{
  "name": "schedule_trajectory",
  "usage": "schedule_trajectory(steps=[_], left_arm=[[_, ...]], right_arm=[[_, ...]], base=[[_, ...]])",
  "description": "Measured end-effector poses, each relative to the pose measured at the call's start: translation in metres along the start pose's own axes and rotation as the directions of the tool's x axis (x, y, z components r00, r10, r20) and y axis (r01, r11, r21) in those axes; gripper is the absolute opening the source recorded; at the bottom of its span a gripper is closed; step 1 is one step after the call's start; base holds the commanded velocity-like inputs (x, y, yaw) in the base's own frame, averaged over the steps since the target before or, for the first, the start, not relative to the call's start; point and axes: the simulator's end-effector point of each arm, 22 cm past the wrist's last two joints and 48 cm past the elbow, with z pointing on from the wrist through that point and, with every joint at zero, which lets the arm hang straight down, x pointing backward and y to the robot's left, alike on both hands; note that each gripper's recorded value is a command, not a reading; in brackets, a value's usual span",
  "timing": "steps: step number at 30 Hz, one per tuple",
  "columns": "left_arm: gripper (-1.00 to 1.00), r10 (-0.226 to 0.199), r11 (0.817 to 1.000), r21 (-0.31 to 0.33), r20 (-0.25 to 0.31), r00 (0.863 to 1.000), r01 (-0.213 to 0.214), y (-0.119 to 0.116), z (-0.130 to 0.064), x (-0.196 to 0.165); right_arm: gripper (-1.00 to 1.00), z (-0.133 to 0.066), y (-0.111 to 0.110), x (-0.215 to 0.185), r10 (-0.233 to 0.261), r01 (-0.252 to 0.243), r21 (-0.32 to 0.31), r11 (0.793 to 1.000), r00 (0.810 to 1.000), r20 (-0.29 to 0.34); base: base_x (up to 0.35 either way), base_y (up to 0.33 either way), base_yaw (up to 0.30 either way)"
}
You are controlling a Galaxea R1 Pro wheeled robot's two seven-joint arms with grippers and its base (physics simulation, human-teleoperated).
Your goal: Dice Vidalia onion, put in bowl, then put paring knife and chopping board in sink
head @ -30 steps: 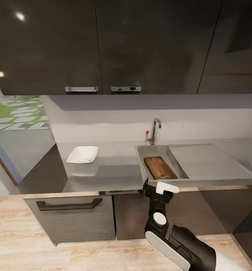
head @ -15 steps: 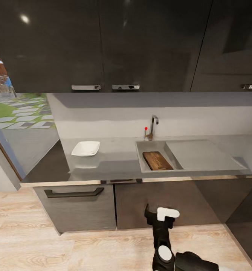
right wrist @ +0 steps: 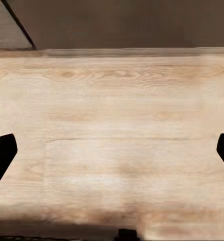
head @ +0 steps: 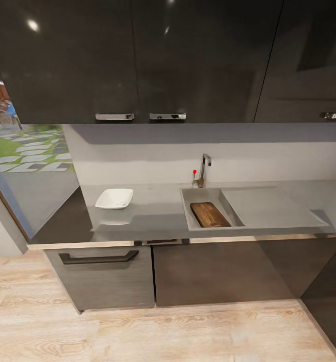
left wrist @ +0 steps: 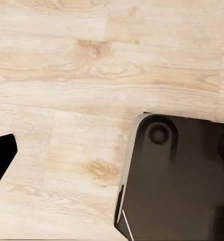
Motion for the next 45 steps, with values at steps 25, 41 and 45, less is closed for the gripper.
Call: schedule_trajectory(steps=[25, 41, 45], left_arm=[[1.0, -0.016, 1.0, -0.014, -0.148, 0.989, 0.014, 0.002, 0.01, 0.022], [1.0, 0.004, 1.0, -0.003, -0.267, 0.964, -0.005, 0.002, 0.023, 0.031], [1.0, 0.009, 1.0, -0.006, -0.321, 0.947, -0.012, 0.005, 0.012, 0.057]], right_arm=[[1.0, -0.104, -0.045, 0.23, 0.09, -0.026, 0.156, 0.987, 0.904, -0.417], [1.0, -0.118, -0.036, 0.263, 0.11, -0.008, 0.18, 0.984, 0.818, -0.565], [1.0, -0.116, -0.037, 0.259, 0.111, -0.01, 0.184, 0.983, 0.826, -0.552]], base=[[0.0, 0.0, 0.0], [0.0, 0.0, 0.0], [0.0, 0.0, 0.0]])
